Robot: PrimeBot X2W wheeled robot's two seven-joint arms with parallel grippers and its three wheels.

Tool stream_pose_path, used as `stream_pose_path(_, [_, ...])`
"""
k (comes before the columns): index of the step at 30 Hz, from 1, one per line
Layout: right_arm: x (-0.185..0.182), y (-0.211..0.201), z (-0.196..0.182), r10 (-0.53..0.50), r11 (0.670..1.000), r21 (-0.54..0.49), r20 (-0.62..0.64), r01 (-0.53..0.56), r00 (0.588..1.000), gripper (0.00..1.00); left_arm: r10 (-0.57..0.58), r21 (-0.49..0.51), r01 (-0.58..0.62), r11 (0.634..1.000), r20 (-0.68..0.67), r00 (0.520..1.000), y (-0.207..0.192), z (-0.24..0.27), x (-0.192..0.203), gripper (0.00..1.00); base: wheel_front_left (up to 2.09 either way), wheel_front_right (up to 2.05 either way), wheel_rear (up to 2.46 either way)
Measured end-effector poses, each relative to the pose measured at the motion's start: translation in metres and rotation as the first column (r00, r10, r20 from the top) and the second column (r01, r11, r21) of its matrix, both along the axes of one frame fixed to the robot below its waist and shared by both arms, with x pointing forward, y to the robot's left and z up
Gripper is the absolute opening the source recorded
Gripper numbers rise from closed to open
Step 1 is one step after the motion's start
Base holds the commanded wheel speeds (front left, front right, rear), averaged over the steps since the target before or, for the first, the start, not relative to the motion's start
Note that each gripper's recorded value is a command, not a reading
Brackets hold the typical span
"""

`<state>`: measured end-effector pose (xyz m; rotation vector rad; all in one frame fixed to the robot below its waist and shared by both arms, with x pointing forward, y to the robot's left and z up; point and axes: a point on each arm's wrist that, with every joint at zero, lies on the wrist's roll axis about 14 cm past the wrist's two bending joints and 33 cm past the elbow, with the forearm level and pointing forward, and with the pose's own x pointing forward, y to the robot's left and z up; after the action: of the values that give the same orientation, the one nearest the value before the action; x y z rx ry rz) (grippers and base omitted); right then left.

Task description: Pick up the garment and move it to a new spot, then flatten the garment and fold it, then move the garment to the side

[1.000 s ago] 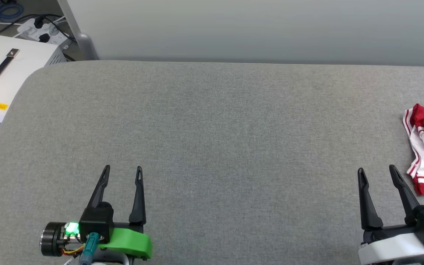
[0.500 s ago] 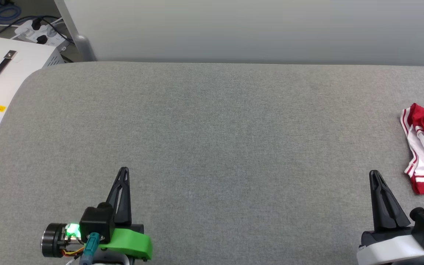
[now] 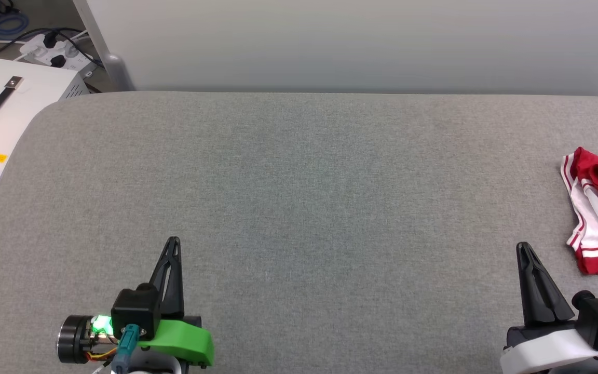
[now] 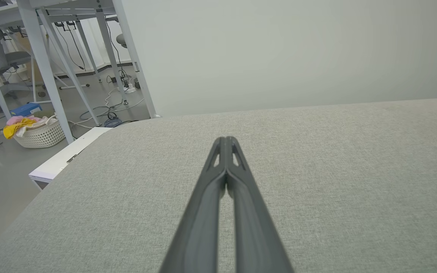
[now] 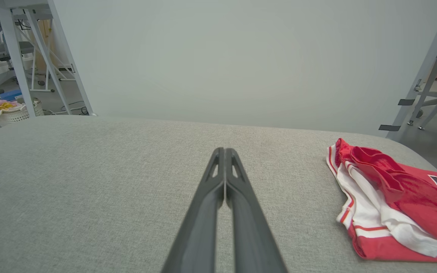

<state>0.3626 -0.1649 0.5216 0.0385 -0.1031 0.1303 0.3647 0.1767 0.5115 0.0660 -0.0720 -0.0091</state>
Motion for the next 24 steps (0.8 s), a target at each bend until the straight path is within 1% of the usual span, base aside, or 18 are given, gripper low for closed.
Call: stream_pose_path(24, [0.0012, 0.0013, -0.0007, 0.001, 1.000, -0.020, -0.030, -0.002, 1.000, 0.00, 0.005, -0.005, -0.005, 1.000, -0.023, 1.000, 0.0006, 0.0018, 0.0010, 0.00, 0.00, 0.00, 0.00])
